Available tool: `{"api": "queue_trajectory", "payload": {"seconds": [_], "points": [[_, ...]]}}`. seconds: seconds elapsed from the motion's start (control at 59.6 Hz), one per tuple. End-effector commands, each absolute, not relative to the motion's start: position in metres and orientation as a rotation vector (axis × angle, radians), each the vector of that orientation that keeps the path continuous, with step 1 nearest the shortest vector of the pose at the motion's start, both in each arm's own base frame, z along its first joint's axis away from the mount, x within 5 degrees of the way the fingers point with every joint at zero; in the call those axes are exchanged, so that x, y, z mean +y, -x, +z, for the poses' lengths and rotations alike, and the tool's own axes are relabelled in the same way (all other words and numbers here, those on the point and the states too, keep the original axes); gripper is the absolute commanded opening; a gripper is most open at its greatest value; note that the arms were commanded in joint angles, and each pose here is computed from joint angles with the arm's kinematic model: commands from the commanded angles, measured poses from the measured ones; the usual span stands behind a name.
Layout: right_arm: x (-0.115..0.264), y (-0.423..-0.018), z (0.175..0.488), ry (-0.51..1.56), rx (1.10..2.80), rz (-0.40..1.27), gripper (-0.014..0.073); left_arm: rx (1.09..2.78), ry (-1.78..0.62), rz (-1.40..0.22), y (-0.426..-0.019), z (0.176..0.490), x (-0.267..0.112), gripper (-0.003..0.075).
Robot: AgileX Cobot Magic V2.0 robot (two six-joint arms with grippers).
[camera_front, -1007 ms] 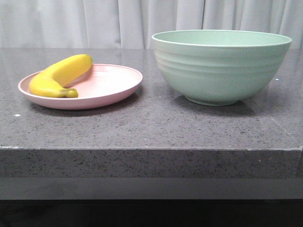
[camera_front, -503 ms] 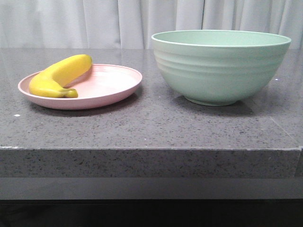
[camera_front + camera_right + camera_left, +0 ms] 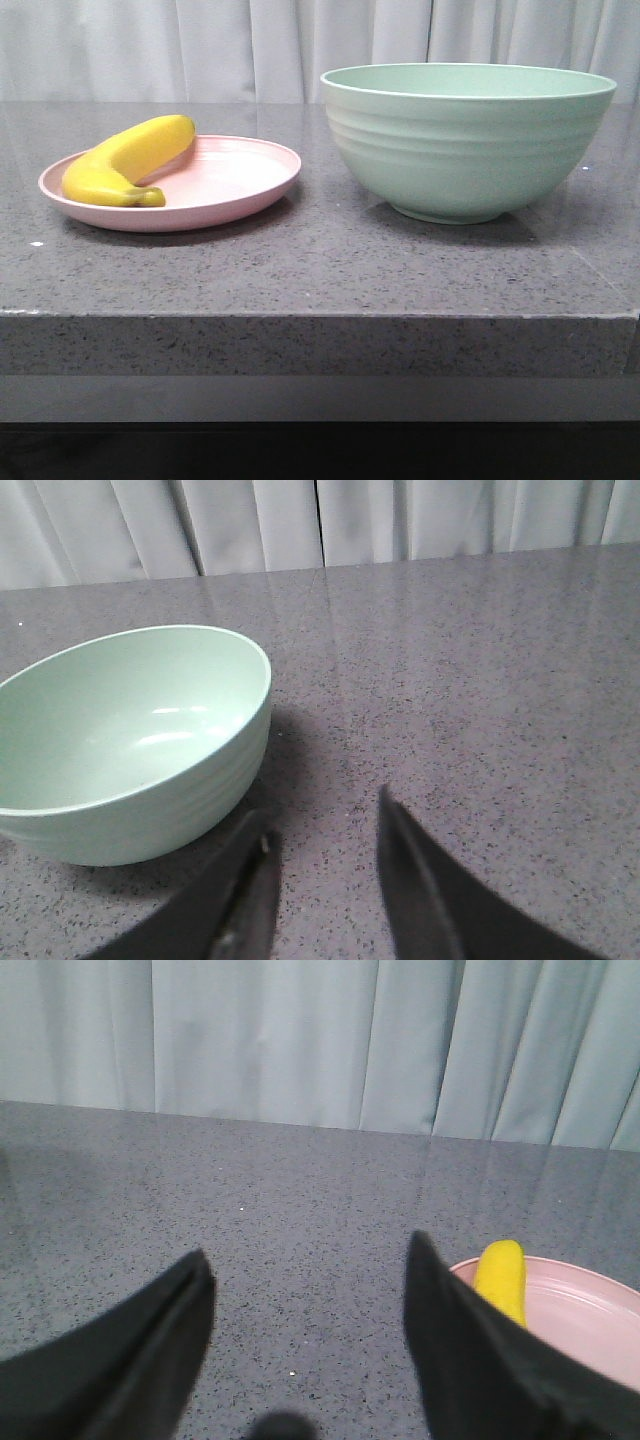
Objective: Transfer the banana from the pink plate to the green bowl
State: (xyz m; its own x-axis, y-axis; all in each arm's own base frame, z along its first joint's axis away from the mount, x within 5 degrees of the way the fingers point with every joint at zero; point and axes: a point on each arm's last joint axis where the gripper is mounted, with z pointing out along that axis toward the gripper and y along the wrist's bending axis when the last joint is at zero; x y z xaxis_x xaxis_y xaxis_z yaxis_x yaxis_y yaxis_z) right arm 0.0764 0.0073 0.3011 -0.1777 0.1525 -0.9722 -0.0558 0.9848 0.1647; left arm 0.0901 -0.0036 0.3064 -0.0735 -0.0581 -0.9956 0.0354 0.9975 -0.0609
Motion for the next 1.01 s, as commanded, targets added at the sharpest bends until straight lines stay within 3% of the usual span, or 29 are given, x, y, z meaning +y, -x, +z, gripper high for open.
{"api": "queue_trajectory", "payload": {"seconds": [0.0, 0.067, 0.336, 0.57, 0.738, 0.99], "points": [[0.006, -0.078, 0.319, -0.065, 1.634, 0.159, 0.0499, 1.523, 0.031, -0.086, -0.091, 0.326, -0.003, 0.0596], [0.006, -0.078, 0.319, -0.065, 1.634, 0.159, 0.0546, 1.532, 0.048, -0.107, -0.091, 0.324, -0.003, 0.0589], [0.006, -0.078, 0.319, -0.065, 1.634, 0.159, 0.0542, 1.774, -0.040, -0.154, -0.114, 0.340, -0.014, 0.0546], [0.006, -0.078, 0.319, -0.065, 1.634, 0.159, 0.0542, 2.021, -0.241, -0.267, -0.173, 0.364, -0.054, 0.0546], [0.006, -0.078, 0.319, -0.065, 1.635, 0.159, 0.0541, 2.181, -0.354, -0.294, -0.223, 0.357, -0.090, 0.0546], [0.006, -0.078, 0.319, -0.065, 1.635, 0.159, 0.0541, 2.298, -0.371, -0.283, -0.274, 0.340, -0.111, 0.0546]]}}
